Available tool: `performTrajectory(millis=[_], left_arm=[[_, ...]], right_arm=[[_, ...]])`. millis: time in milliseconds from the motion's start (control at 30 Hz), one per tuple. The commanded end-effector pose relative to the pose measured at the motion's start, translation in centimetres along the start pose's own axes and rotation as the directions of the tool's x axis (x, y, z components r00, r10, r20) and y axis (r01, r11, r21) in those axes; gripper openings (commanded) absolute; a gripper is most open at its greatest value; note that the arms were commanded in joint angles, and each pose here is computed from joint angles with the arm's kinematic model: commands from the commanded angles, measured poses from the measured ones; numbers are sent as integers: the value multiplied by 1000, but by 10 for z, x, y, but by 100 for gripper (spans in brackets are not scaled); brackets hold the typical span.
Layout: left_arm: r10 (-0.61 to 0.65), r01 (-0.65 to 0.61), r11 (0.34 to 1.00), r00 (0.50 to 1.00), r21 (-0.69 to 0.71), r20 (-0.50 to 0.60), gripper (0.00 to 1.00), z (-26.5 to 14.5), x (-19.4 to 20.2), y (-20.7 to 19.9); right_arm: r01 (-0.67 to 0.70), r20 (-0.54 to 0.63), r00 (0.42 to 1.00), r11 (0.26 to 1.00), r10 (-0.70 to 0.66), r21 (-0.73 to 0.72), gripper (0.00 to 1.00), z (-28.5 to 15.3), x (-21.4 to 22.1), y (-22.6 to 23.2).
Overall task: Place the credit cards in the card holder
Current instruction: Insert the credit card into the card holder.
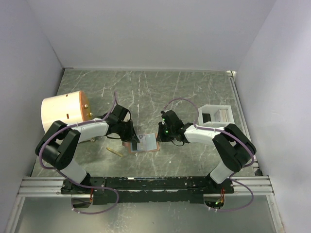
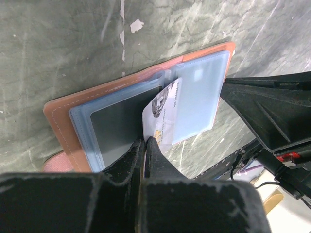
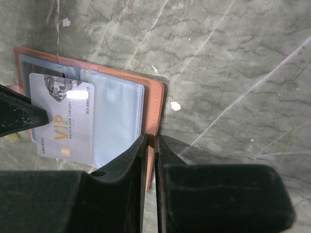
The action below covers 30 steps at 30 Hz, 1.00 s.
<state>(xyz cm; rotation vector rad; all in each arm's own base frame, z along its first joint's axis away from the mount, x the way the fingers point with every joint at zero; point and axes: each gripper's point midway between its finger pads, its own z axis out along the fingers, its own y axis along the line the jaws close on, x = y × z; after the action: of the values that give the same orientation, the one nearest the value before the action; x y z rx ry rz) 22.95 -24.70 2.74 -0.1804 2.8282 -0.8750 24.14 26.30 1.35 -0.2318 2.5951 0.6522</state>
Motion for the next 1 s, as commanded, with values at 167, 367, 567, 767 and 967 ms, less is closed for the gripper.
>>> performTrajectory(millis=[167,367,567,767,967], left_arm=[[-61,62,996,998,-68,22,7,9,2,23],[-63,66,995,998,-75,30,7,12,-1,24],[-65,70,993,997,-91,50,7,11,-3,27],[-77,82,993,995,-83,62,7,12,-5,26],[-73,81,993,993,-86,94,7,9,-10,27]], right_arm=[[-14,-77,997,1000,15,12,9,0,28,-7],[-17,-75,997,1000,18,8,8,-1,30,-6],[-25,-75,997,1000,25,1,7,-2,32,-5],[-35,-66,997,999,34,-11,6,-8,30,-1],[-49,-17,999,999,49,-17,16,-23,17,5]])
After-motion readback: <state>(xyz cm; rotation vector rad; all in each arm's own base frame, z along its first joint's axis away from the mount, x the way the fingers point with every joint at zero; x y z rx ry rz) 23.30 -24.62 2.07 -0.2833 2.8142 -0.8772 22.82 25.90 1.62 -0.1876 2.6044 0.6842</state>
